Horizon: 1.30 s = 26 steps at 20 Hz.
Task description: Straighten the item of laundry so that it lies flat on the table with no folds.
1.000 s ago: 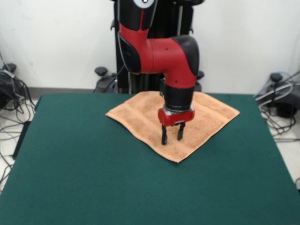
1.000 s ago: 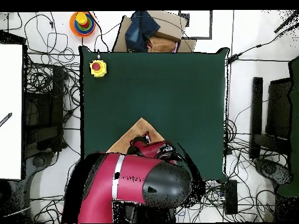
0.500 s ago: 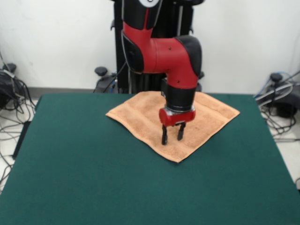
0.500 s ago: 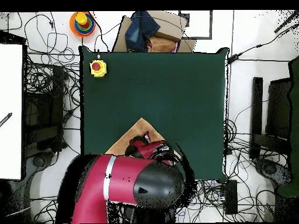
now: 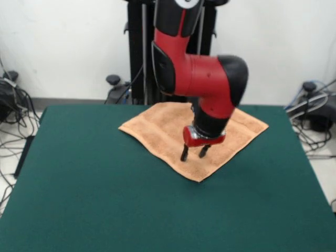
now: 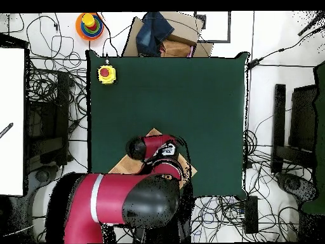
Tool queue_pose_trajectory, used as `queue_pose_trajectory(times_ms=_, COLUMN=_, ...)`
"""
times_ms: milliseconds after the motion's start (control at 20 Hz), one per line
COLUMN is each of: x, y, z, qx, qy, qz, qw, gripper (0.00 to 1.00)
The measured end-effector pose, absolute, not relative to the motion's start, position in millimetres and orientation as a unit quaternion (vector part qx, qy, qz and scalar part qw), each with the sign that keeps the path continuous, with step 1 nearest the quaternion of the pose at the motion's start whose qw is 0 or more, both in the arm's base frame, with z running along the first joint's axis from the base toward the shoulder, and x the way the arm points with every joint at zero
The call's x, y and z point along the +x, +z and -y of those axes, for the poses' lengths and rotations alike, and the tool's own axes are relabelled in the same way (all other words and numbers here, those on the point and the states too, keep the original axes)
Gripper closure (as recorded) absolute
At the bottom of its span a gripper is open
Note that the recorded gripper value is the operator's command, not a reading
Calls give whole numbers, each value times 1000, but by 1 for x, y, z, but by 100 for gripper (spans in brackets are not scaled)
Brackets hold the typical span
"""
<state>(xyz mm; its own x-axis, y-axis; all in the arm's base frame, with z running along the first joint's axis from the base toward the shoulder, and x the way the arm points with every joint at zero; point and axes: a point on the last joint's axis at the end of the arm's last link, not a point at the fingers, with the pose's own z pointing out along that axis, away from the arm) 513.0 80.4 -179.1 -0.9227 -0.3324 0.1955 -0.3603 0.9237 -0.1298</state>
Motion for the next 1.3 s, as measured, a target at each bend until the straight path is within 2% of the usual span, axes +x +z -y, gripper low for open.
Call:
queue_pose_trajectory(times_ms=400, x=555, y=-194, z=-79, qx=128, qy=67, qz=959, qw=243, gripper=0)
queue_pose_trajectory(times_ms=600, x=567, y=-201, z=-77, qx=119, qy=60, qz=947, qw=291, gripper=0)
queue_pose_trajectory(times_ms=900, x=578, y=-207, z=-72, qx=105, qy=44, qz=937, qw=330, gripper=0)
queue_pose_trajectory(times_ms=1300, x=583, y=-209, z=-70, qx=98, qy=39, qz=931, qw=348, gripper=0)
